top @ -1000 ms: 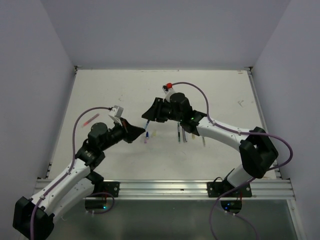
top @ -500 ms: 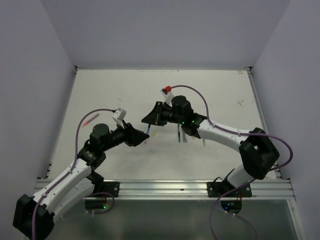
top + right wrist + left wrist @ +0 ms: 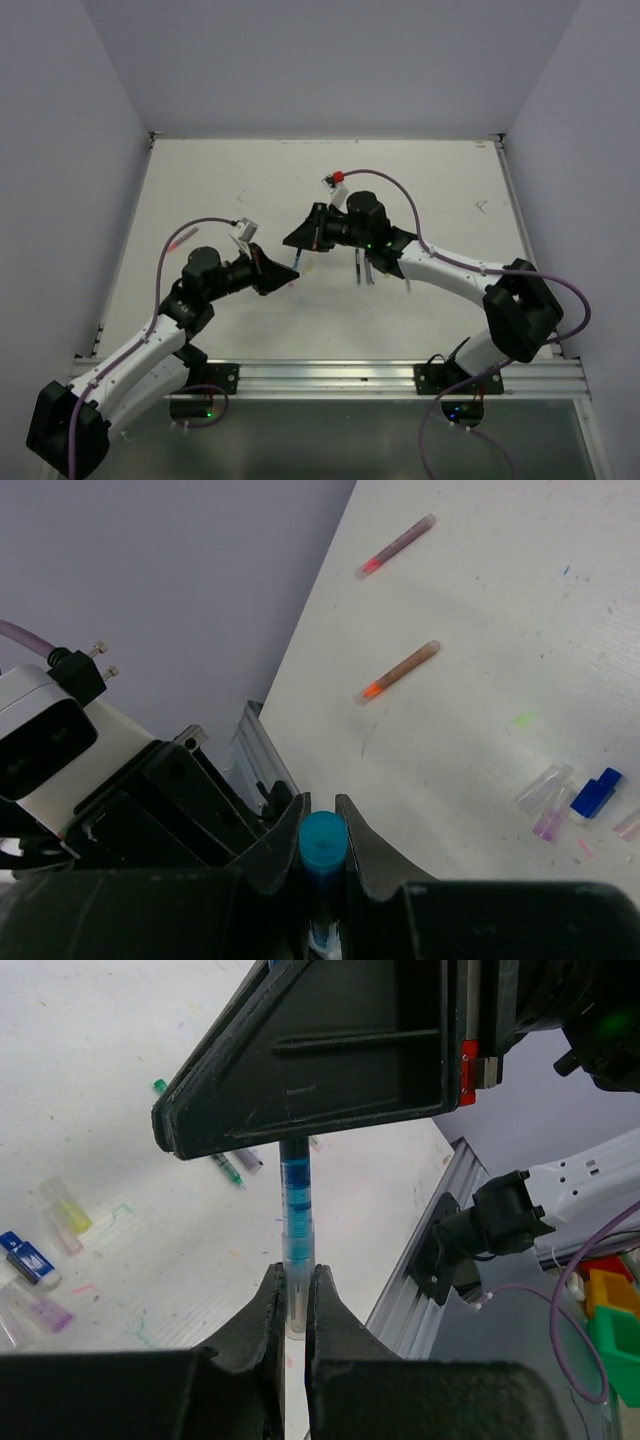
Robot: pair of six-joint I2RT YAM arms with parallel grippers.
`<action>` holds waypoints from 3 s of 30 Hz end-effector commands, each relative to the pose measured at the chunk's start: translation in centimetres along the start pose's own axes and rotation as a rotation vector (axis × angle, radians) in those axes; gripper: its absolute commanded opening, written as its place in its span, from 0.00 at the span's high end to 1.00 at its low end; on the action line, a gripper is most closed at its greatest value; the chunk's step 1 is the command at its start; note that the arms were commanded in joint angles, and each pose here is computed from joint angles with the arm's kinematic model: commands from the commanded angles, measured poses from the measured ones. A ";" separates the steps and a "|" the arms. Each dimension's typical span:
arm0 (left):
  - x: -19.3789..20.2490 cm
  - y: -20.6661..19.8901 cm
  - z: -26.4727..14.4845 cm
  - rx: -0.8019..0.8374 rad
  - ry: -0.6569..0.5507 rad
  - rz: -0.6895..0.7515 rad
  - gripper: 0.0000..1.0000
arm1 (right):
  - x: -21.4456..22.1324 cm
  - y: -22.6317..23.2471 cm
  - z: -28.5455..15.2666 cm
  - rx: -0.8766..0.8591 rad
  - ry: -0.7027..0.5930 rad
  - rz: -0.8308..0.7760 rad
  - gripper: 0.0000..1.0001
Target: Open the pen caps
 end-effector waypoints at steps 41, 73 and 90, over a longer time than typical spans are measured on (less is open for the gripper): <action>-4.1 -2.8 0.4 0.025 -0.105 0.277 1.00 | -7.4 1.0 -2.3 -0.192 -0.030 -0.155 1.00; 7.6 12.7 1.3 -0.654 0.069 -0.033 0.85 | -1.0 -23.3 -4.8 0.811 0.134 0.009 0.98; 9.9 13.2 1.6 -0.641 0.113 -0.057 0.62 | -2.3 -25.1 -8.2 1.097 0.032 -0.136 0.79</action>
Point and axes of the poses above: each gripper's point midway between its finger pads, its own z axis out along the fingers, its own y axis along the line the jaws close on, x = y × z, the point moved 1 cm from there along -z, back along the fingers, and after that the axes turned 14 degrees about z, right-handed, at the moved point
